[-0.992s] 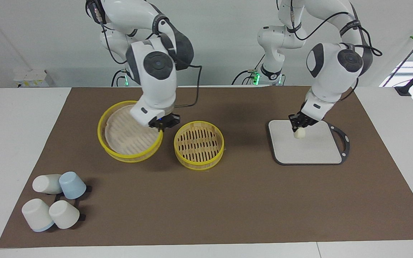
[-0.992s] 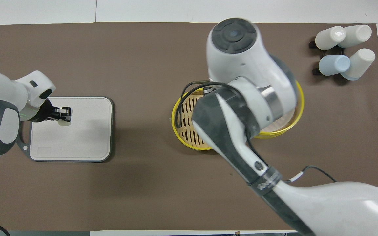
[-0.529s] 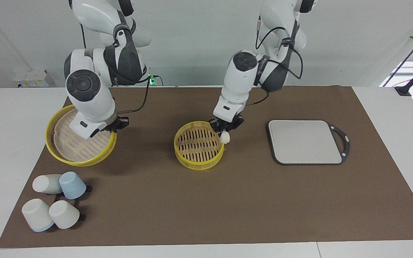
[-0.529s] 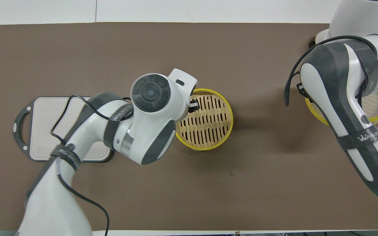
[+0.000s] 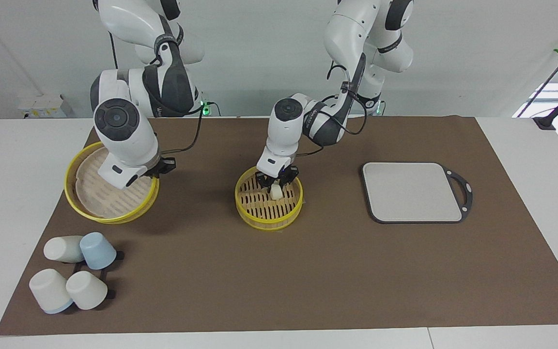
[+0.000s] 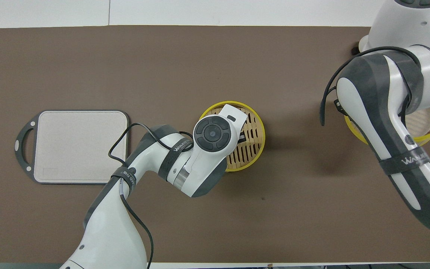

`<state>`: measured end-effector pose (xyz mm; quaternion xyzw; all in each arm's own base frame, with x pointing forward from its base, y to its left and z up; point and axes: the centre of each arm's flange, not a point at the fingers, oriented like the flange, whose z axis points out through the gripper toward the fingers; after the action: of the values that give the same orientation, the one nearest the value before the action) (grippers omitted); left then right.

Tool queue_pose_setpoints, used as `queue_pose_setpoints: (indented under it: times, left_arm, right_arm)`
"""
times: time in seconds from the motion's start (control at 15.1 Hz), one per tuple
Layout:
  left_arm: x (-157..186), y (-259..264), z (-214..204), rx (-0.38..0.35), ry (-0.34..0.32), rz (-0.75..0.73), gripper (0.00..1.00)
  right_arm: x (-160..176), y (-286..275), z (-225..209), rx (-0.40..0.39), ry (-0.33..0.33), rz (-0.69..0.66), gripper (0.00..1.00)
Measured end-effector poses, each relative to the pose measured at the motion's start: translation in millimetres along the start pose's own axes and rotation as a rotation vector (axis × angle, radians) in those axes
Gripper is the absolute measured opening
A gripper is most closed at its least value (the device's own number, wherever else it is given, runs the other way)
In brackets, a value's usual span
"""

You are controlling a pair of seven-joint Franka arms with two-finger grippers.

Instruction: Place bun in steamer

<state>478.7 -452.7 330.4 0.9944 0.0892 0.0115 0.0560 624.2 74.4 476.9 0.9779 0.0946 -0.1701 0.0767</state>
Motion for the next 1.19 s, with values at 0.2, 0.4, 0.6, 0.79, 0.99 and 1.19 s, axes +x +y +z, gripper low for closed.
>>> queue_pose_setpoints:
  times: [0.2, 0.4, 0.6, 0.79, 0.99, 1.19]
  left_arm:
    - [12, -14, -35, 0.022, -0.014, -0.025, 0.88]
    - [53, -81, -138, 0.052, -0.051, -0.034, 1.00]
    - [93, -196, -240, 0.047, -0.062, -0.009, 1.00]
    - [115, -295, -282, 0.091, -0.078, 0.102, 1.00]
    - [129, -358, -300, 0.113, -0.105, 0.187, 1.00]
    - [132, -384, -308, 0.111, -0.117, 0.217, 1.00]
  right_arm:
    - [5, -21, -7, 0.007, 0.046, -0.033, 0.09]
    - [12, -89, -24, 0.102, 0.152, -0.057, 0.09]
    - [2, -234, -46, 0.133, 0.318, -0.028, 0.09]
    - [-22, -360, -24, 0.155, 0.365, -0.001, 0.09]
    - [-9, -381, 8, 0.150, 0.346, 0.001, 0.09]
    - [0, -372, 18, 0.143, 0.331, 0.018, 0.09]
